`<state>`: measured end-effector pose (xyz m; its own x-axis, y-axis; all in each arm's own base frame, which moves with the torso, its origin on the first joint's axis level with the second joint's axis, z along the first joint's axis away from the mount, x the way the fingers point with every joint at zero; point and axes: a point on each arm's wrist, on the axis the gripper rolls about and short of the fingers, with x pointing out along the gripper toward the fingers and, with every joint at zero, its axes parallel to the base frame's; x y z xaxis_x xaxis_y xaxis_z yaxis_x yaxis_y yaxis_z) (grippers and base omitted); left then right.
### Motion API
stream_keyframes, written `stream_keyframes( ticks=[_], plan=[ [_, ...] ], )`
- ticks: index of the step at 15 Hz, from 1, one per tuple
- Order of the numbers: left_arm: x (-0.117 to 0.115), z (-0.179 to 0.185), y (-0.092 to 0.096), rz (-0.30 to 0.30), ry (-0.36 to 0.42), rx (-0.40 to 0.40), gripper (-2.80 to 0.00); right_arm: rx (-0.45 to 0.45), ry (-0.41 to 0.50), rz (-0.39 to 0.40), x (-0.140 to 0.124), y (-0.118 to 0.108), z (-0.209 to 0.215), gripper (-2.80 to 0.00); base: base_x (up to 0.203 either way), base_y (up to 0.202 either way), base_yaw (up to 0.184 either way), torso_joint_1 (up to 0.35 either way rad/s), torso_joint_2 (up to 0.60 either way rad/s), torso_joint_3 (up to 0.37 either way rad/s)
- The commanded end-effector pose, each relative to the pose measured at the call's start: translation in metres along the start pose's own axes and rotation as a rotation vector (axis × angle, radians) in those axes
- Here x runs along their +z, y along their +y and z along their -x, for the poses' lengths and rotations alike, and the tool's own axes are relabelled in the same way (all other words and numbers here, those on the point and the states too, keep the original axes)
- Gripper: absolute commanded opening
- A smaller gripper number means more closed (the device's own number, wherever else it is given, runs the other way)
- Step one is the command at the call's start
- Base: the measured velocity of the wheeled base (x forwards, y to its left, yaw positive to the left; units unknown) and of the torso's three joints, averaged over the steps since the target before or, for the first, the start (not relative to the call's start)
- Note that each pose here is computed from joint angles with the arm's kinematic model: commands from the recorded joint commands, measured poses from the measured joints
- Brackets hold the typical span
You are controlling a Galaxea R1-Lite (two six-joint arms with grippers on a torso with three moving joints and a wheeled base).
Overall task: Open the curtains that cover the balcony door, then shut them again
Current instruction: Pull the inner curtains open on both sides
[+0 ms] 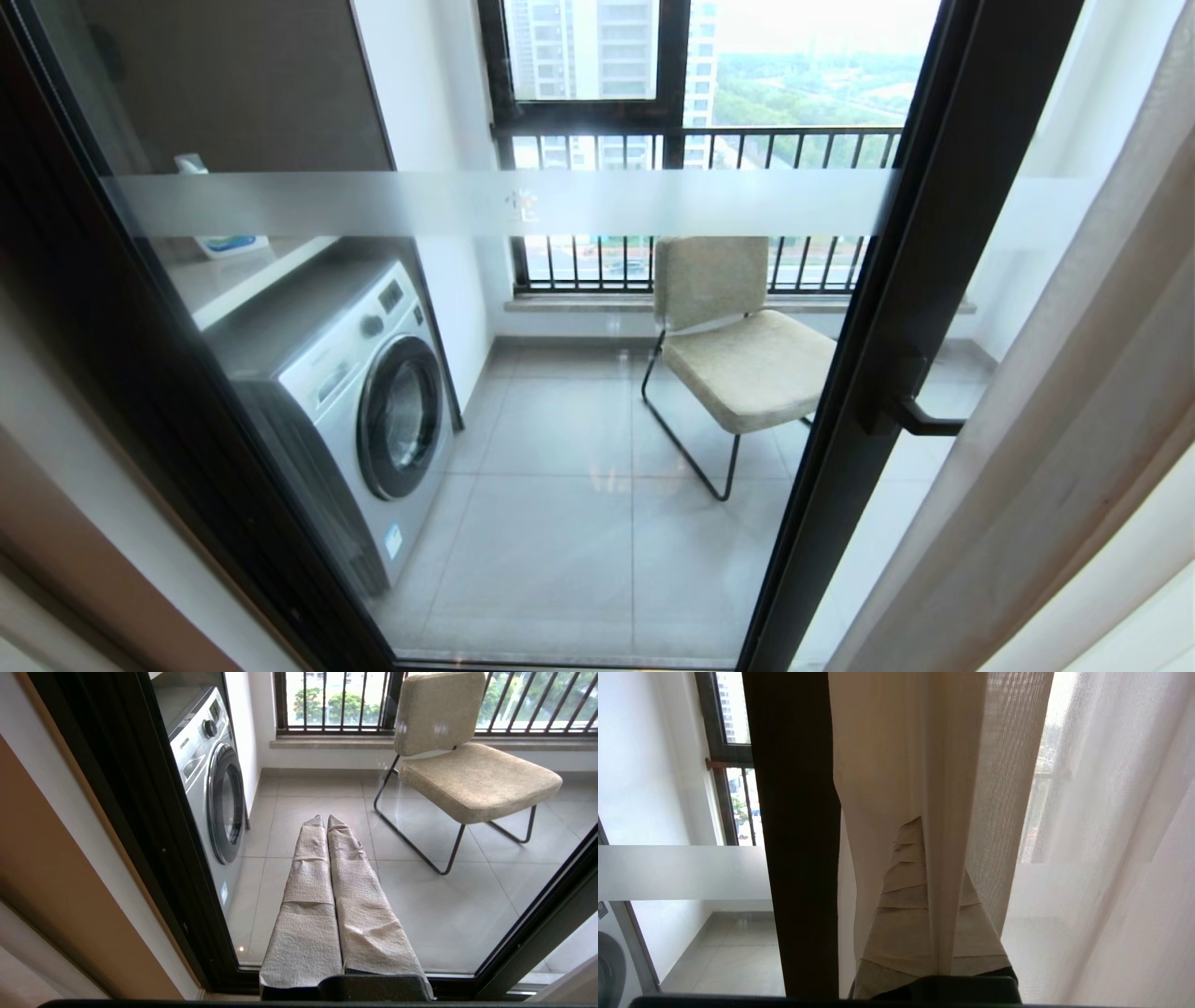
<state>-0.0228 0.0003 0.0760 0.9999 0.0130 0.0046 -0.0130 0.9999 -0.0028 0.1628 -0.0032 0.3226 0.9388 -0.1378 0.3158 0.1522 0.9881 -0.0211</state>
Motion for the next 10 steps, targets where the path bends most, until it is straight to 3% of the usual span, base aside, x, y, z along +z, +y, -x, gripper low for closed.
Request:
stream_keyframes(
  ticks=[1, 5, 10],
  plan=[
    [0.000, 0.000, 0.000, 0.000, -0.002, 0.001, -2.80, -0.001, -0.001, 0.001, 0.000, 0.000, 0.000, -2.80, 0.000, 0.000, 0.000, 0.000, 0.00, 0.000],
    [0.000, 0.000, 0.000, 0.000, -0.002, 0.002, -2.80, -0.010, 0.002, 0.004, -0.001, -0.002, 0.003, -2.80, 0.000, -0.023, 0.002, 0.001, 0.00, 0.002],
    [0.000, 0.000, 0.000, 0.000, -0.002, 0.001, -2.80, -0.062, 0.002, 0.023, -0.001, -0.011, 0.009, -2.80, 0.000, -0.179, 0.006, 0.000, 0.00, 0.002]
  ],
)
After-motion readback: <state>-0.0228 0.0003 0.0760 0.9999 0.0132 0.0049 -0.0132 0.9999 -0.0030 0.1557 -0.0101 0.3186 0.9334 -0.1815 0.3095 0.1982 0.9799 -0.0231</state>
